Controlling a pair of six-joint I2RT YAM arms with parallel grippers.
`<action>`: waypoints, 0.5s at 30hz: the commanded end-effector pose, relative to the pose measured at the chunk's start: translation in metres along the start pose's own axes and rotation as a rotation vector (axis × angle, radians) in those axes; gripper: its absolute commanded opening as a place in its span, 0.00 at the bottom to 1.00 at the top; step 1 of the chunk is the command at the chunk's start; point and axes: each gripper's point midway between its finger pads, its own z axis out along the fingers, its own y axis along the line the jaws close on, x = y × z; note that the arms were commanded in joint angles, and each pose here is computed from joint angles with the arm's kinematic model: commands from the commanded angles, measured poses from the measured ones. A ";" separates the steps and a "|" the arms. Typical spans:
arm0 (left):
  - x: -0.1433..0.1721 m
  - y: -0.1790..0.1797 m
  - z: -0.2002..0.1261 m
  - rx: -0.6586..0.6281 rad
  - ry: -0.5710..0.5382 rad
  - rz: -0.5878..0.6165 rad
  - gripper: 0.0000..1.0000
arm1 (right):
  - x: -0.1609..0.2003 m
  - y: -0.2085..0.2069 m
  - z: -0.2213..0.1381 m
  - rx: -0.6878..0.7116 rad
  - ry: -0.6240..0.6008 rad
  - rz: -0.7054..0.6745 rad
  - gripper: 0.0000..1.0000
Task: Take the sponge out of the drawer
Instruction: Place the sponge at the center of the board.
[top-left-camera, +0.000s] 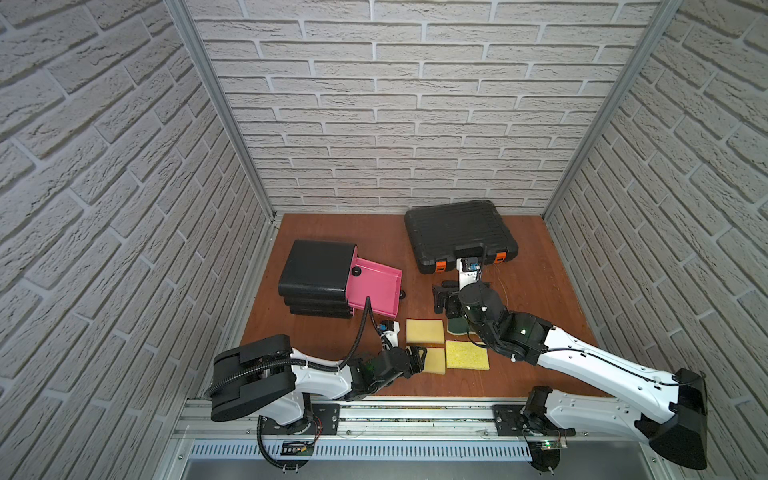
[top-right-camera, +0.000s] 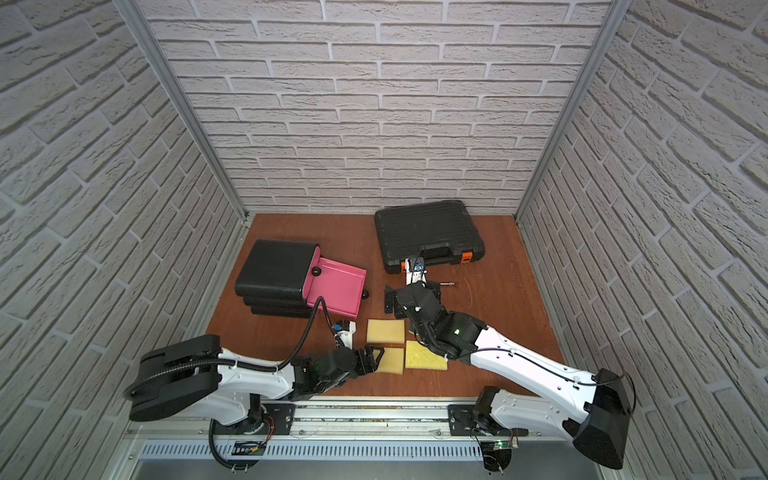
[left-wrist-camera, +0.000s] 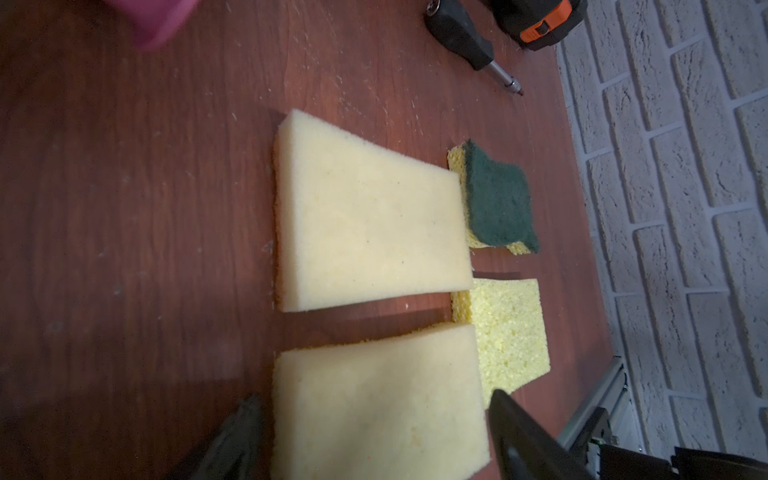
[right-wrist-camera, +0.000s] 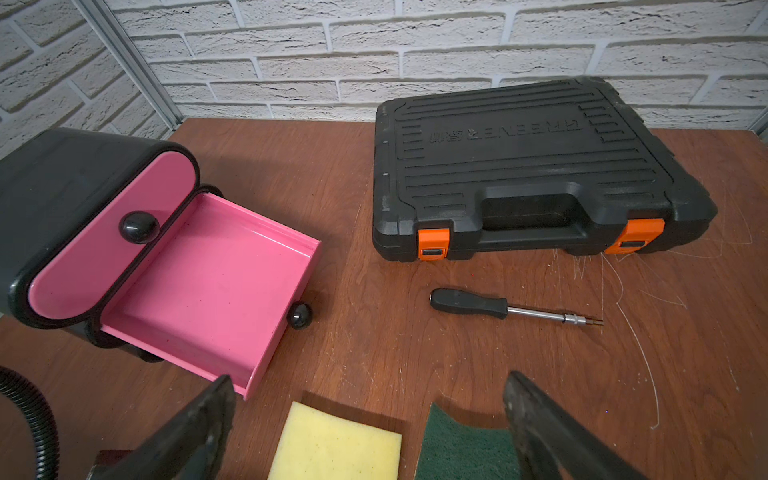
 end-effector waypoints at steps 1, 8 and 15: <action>-0.001 0.008 -0.004 -0.051 -0.009 0.047 0.86 | -0.007 -0.003 0.001 0.019 -0.027 0.012 0.99; -0.006 -0.002 -0.010 -0.049 -0.032 0.099 0.91 | -0.009 -0.004 0.000 0.020 -0.029 0.007 0.99; -0.008 -0.009 -0.016 -0.034 -0.062 0.139 0.98 | -0.006 -0.004 0.004 0.026 -0.023 0.004 0.99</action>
